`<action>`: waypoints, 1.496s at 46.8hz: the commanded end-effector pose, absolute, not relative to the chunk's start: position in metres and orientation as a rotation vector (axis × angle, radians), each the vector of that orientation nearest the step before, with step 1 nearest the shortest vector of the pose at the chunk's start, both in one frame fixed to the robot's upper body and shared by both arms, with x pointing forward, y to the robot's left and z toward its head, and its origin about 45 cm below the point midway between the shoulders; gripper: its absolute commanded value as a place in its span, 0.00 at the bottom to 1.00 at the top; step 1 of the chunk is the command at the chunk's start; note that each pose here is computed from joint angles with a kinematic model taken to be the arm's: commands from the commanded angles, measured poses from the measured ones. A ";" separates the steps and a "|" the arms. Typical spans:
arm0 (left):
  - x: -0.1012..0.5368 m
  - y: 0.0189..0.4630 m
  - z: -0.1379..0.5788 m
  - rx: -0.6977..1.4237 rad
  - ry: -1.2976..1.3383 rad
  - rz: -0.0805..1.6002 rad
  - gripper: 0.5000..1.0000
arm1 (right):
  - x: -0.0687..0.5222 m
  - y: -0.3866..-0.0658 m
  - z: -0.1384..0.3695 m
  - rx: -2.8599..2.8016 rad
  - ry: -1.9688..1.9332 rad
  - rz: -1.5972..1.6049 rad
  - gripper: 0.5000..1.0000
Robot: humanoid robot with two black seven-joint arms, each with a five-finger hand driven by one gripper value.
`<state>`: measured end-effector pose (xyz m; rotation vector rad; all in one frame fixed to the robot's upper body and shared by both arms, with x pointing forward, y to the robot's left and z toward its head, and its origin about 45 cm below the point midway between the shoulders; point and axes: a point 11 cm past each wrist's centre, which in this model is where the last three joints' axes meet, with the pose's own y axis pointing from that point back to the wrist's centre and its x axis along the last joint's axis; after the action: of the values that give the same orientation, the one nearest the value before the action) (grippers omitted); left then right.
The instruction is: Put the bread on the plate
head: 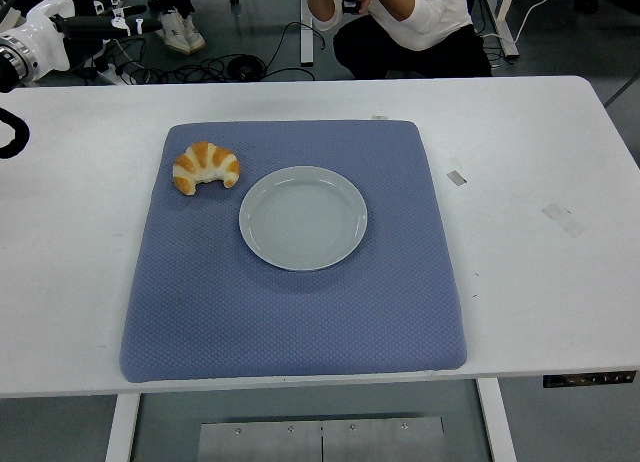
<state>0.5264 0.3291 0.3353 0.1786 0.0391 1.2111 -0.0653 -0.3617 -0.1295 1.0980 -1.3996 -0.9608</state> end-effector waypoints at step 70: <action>0.526 0.280 0.318 0.549 -0.196 0.980 0.96 | -0.065 -0.362 -0.130 1.098 -1.400 -0.961 1.00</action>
<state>0.5260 0.2799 0.3177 0.5236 -0.1659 0.9912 -0.0653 -0.3616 -0.1295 1.0986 -1.3994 -0.9611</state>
